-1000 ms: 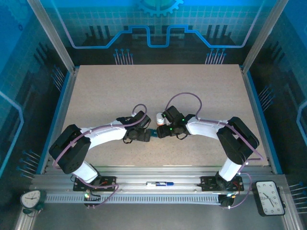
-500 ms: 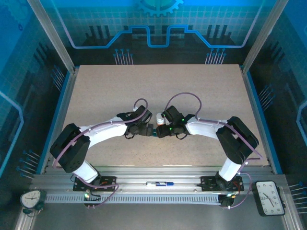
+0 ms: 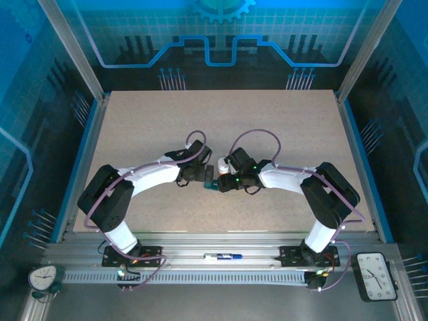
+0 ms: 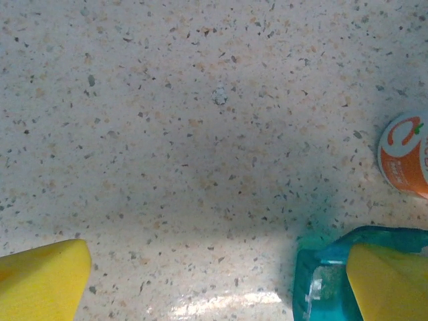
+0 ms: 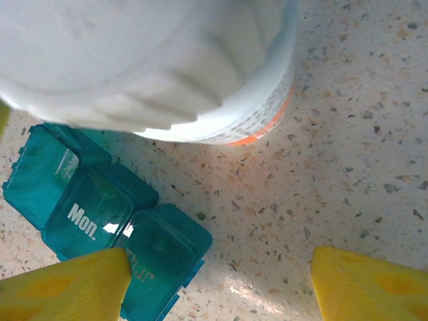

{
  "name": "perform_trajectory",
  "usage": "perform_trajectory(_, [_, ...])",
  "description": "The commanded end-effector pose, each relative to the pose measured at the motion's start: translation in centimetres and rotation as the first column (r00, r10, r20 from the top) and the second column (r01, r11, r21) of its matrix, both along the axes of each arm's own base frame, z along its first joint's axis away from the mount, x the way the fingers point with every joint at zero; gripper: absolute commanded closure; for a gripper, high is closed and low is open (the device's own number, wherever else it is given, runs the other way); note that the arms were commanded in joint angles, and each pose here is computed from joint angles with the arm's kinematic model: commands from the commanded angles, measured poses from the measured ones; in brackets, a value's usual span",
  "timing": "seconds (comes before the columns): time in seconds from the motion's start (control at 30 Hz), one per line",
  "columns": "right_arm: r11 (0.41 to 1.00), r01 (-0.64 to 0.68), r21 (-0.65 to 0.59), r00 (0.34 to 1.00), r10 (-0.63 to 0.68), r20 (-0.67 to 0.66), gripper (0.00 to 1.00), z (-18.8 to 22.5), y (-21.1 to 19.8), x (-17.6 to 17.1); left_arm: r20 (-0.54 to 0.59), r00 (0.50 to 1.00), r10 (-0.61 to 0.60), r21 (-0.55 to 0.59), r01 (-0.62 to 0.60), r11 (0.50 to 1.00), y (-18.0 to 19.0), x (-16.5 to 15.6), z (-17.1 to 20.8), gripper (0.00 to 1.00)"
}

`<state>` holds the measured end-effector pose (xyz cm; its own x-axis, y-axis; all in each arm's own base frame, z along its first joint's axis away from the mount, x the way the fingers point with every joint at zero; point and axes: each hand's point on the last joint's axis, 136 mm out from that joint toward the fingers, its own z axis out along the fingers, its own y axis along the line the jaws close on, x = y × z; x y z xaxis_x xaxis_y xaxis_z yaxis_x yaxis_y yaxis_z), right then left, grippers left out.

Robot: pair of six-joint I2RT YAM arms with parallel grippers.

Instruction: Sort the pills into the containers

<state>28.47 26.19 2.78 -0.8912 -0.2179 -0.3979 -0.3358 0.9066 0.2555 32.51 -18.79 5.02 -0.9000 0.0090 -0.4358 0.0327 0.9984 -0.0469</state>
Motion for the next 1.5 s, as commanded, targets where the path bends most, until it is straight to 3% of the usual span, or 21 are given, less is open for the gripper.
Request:
perform_trajectory(0.0, [0.996, 0.015, -0.087, 0.997, -0.022, -0.077, 0.27, -3.0, -1.9, -1.5, -0.001, 1.0, -0.021, -0.015, 0.021, 1.0, -0.8, 0.7, 0.0, 0.01])
perform_trajectory(0.4, [0.997, 0.006, -0.072, 0.998, -0.011, -0.067, 0.26, -2.3, -1.4, -1.1, -0.011, 1.0, -0.026, -0.043, 0.026, 0.999, -1.3, 0.6, -0.1, 0.01])
perform_trajectory(0.77, [0.999, -0.018, -0.04, 0.999, 0.019, 0.029, 0.23, 2.8, -0.7, 0.4, 0.027, 0.999, -0.041, -0.138, 0.044, 0.989, -2.2, 0.8, 2.0, 0.01])
perform_trajectory(1.17, [0.999, 0.031, 0.01, 0.991, -0.032, 0.131, 0.22, 9.2, -3.3, 0.5, 0.103, 0.994, 0.029, -0.202, -0.007, 0.979, -1.0, 1.5, 7.2, 0.01])
perform_trajectory(1.47, [0.997, 0.044, 0.065, 0.993, -0.051, 0.105, 0.22, 11.7, -5.3, 0.9, 0.2, 0.979, 0.041, -0.14, -0.013, 0.99, 1.2, 2.7, 13.5, 0.01])
